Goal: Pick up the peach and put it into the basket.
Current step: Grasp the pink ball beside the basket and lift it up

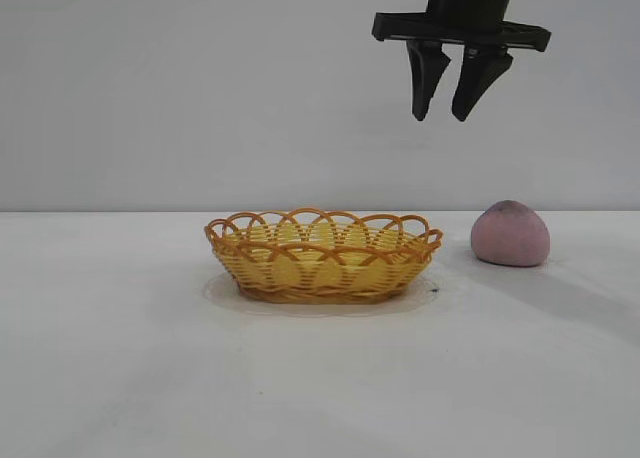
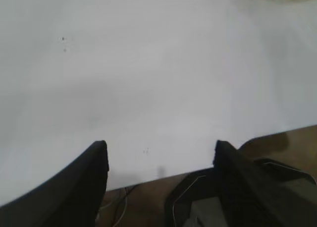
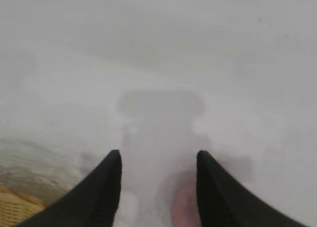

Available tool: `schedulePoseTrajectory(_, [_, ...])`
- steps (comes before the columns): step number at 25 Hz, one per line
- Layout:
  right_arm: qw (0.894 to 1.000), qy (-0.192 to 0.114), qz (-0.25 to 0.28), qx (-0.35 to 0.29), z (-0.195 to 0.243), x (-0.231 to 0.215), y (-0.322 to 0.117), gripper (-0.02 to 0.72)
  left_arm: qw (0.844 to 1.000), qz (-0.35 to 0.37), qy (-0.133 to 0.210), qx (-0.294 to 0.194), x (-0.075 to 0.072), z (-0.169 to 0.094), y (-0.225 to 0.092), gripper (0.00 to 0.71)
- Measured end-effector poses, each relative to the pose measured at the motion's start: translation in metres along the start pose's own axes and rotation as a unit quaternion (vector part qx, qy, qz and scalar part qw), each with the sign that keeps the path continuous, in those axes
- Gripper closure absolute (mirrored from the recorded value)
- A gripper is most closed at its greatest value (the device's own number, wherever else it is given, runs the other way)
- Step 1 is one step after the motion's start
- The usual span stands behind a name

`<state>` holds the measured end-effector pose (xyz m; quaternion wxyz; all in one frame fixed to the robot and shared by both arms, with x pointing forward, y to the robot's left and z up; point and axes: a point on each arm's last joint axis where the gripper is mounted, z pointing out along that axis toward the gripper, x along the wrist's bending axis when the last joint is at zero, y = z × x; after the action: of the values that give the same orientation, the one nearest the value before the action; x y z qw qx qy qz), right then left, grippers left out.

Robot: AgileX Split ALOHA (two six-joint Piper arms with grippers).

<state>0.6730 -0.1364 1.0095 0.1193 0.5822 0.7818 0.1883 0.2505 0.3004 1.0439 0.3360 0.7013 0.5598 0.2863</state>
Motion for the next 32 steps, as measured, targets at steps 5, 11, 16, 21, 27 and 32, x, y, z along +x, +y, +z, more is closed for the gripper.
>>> schedulePoseTrajectory(5, [1.0,-0.003,-0.002,0.003,0.0,-0.001,-0.001,0.412,0.998,0.0,0.001,-0.061,0.0,-0.014,-0.012,0.305])
schedulePoseTrajectory(11, [1.0,-0.016,-0.012,0.012,0.0,-0.003,-0.002,0.412,0.998,0.0,0.001,-0.063,0.0,-0.015,-0.013,0.305])
schedulePoseTrajectory(16, [0.998,-0.032,-0.019,0.056,-0.001,-0.006,-0.01,0.412,0.998,0.0,0.001,-0.063,0.0,-0.015,-0.013,0.305])
schedulePoseTrajectory(21, [0.995,-0.054,-0.033,0.073,-0.001,-0.01,-0.013,0.412,0.997,-0.027,0.04,-0.062,-0.001,-0.015,-0.013,0.305])
schedulePoseTrajectory(27, [0.989,-0.067,-0.04,0.123,0.032,-0.014,-0.024,0.412,0.993,-0.056,0.084,-0.06,-0.002,-0.015,-0.013,0.305])
schedulePoseTrajectory(32, [0.982,-0.07,-0.031,0.173,0.082,-0.026,-0.04,0.511,0.991,-0.067,0.1,-0.06,-0.002,-0.015,-0.013,0.305])
